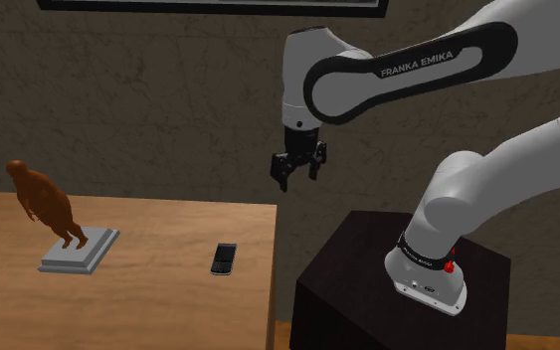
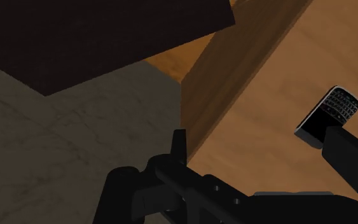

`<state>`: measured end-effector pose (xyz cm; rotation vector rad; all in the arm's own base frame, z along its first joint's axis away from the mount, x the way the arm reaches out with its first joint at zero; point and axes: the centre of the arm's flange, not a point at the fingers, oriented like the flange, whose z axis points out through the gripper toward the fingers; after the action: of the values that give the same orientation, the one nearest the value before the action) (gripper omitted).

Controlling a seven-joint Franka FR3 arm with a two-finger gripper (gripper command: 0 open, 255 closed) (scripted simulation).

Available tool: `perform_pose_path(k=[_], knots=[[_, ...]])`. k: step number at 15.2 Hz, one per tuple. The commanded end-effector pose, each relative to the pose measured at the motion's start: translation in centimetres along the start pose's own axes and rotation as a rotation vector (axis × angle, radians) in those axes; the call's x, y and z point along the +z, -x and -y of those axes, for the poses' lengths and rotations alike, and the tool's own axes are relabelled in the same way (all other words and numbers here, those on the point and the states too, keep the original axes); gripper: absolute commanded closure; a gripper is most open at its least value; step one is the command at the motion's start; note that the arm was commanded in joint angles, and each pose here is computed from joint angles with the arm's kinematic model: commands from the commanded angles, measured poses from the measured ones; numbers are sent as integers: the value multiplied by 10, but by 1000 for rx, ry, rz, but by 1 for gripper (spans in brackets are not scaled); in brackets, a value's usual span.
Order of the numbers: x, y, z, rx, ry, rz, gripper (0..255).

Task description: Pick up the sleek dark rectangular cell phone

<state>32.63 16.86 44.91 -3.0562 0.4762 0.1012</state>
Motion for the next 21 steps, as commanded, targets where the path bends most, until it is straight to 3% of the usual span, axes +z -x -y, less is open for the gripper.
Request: perform_pose_path(k=[1,21], knots=[[20,-3,18,44,-6,-7,0],[208,-80,178,458,-43,-63,0]])
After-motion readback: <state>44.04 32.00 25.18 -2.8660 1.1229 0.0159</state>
